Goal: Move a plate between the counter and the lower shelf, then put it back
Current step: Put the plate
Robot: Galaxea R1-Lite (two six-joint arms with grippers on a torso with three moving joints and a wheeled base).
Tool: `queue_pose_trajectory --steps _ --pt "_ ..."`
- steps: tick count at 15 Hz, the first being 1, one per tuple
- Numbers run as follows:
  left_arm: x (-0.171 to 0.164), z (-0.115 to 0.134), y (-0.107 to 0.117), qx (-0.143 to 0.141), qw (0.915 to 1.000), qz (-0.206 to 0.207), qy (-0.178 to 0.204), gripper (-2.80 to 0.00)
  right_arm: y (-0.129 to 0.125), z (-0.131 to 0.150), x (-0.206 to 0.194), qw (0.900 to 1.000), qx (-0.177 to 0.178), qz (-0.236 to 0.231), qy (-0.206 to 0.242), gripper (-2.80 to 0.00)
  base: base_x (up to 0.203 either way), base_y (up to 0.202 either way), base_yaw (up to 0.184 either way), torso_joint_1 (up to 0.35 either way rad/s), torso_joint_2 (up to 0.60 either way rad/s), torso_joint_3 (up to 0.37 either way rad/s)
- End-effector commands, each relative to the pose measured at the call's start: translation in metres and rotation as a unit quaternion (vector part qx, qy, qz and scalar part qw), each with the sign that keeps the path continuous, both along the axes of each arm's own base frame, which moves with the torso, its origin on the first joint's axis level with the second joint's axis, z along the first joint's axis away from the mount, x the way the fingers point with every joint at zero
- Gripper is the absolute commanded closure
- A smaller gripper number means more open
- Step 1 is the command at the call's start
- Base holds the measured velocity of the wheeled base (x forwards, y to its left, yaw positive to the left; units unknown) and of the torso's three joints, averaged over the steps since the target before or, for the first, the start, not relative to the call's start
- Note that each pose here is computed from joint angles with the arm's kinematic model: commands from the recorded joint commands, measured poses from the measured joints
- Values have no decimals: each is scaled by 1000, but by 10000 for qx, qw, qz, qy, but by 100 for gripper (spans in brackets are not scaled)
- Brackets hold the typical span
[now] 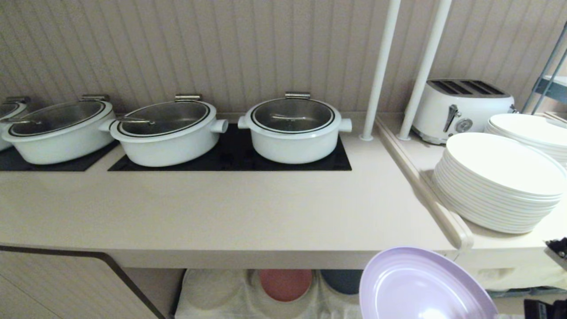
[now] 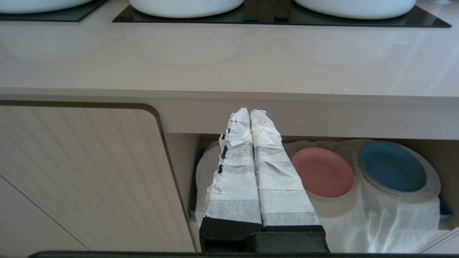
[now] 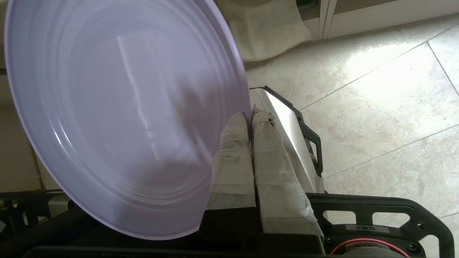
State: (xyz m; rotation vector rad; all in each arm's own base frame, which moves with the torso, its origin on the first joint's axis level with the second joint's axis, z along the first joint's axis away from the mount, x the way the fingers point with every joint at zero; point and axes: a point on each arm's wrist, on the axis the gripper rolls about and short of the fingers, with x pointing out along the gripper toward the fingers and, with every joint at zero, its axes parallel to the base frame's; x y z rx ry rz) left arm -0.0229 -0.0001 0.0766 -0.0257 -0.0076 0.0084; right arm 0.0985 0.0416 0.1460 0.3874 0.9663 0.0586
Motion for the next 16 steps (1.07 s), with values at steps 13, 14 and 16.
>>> queue_pose_trajectory --steps 13,14,16 --pt "0 0 0 -2 10000 3 5 0 0 1 1 10000 16 -15 6 0 0 0 0 0 0 0" --pt "0 0 0 -2 10000 3 7 0 1 2 1 10000 30 -21 -14 0 0 0 0 0 0 0" --pt "0 0 0 -2 10000 3 7 0 2 2 3 10000 21 -14 9 0 0 0 0 0 0 0"
